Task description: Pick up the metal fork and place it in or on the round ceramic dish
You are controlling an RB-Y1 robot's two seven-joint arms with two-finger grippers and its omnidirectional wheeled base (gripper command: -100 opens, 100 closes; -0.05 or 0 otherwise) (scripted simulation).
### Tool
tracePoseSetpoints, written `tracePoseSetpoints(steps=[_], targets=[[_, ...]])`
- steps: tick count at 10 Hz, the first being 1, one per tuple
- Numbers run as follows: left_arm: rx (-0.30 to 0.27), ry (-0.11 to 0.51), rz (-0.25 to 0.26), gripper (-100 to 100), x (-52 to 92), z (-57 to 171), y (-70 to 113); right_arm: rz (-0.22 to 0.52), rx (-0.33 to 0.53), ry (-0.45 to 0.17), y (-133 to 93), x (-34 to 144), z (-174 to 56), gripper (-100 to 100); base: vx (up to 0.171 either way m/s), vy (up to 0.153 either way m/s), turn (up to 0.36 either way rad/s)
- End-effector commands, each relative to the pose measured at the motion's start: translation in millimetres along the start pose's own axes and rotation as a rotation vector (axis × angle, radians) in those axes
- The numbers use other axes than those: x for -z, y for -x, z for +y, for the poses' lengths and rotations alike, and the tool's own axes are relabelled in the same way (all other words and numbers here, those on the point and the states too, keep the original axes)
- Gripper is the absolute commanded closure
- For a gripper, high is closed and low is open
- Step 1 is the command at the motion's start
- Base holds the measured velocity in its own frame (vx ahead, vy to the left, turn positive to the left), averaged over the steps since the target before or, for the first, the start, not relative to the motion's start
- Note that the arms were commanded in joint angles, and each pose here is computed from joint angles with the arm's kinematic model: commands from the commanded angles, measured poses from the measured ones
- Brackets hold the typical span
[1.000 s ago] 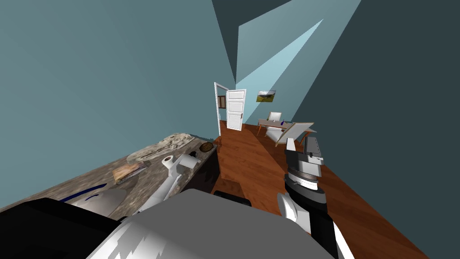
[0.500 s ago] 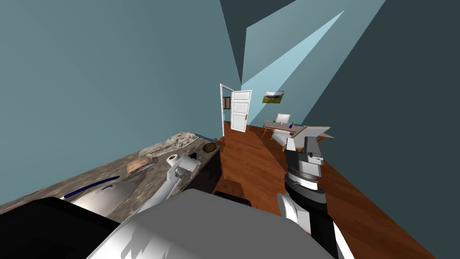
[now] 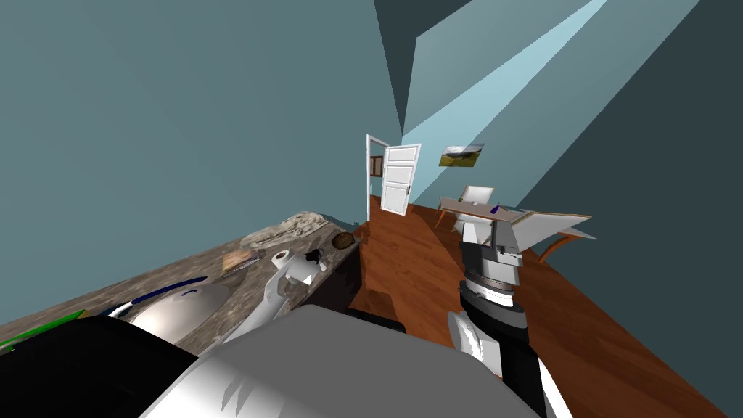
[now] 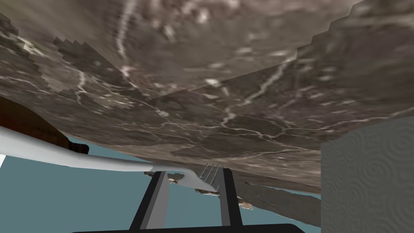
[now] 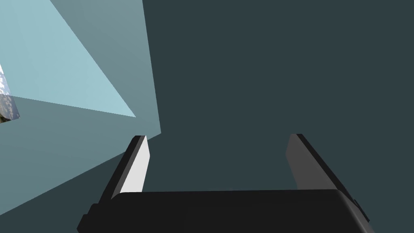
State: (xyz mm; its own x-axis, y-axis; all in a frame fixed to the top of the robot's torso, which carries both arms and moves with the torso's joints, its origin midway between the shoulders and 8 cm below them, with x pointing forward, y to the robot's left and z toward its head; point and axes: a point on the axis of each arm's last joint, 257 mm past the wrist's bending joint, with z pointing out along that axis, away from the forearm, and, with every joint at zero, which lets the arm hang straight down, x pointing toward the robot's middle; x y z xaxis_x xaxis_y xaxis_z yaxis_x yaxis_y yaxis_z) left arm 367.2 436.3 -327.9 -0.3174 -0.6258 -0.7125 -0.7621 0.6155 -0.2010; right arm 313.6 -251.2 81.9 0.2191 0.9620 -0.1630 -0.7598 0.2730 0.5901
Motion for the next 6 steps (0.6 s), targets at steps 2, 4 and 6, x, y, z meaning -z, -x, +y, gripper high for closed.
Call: tracePoseSetpoints(steps=[2,4,6], targets=[[-0.013,-0.015,0.005,100,7.3,-4,-8.3,0.0,0.0,0.0,0,0.0,0,0,0.072,-0.024,0.113],[-0.021,-0.001,-0.027,100,10.3,-2,11.5,0.0,0.0,0.0,0,-0.1,0,0,0.007,-0.009,0.019],[-0.036,0.022,-0.038,100,12.2,3,23.4,0.0,0.0,0.0,0,-0.1,0,0,0.021,-0.021,0.03]])
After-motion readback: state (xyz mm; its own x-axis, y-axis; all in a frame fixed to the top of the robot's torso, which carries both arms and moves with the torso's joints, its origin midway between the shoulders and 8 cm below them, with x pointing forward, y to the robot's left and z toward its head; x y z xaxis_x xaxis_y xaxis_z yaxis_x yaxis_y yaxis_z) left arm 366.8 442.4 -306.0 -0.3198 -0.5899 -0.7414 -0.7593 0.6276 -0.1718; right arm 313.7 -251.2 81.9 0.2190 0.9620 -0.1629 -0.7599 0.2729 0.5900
